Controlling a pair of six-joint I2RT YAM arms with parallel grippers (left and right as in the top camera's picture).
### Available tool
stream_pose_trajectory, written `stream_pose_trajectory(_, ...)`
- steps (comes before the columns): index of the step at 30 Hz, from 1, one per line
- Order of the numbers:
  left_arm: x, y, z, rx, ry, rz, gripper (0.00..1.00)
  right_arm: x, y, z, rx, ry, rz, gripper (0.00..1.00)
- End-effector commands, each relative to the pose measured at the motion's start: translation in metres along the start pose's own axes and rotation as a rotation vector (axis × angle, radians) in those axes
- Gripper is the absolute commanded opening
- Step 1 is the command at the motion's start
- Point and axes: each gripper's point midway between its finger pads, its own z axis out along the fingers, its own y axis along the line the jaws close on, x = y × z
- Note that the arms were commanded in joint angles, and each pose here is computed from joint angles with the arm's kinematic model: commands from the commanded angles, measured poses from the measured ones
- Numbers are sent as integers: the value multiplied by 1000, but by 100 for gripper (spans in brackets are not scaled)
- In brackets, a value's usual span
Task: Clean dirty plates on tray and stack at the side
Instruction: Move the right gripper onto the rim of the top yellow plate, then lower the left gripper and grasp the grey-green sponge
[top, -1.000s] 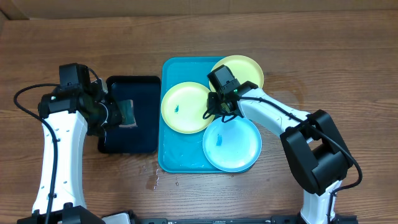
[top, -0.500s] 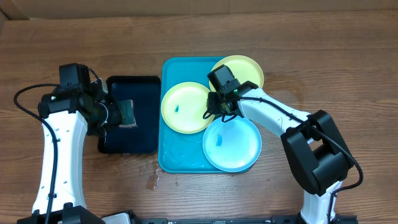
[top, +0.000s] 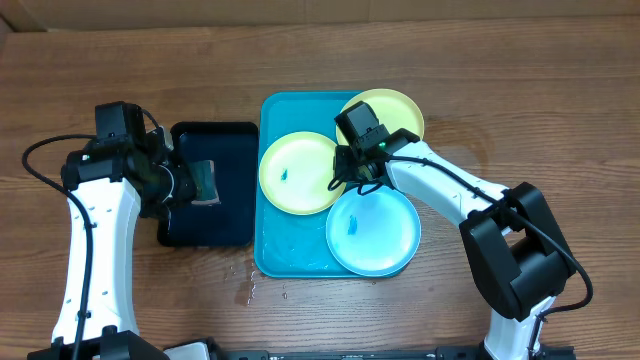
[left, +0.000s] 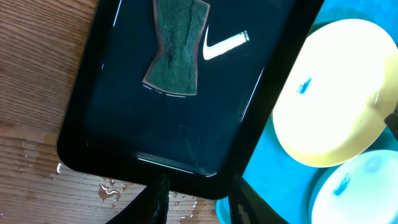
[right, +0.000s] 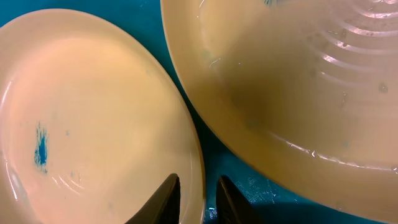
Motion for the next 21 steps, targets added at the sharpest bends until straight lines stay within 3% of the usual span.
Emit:
stream_pose_trajectory(1,4,-1,3,-3,11,-9,33,-11,5,-13,-15,-40,-3,22)
stream_pose_trajectory(15,4,0,3,-4,12,-9,33,-3,0,-10,3,-13,-2,20)
stream_pose_trajectory(21,5,0,3,-5,15,-10,33,-3,0,-6,5,-9,-2,12)
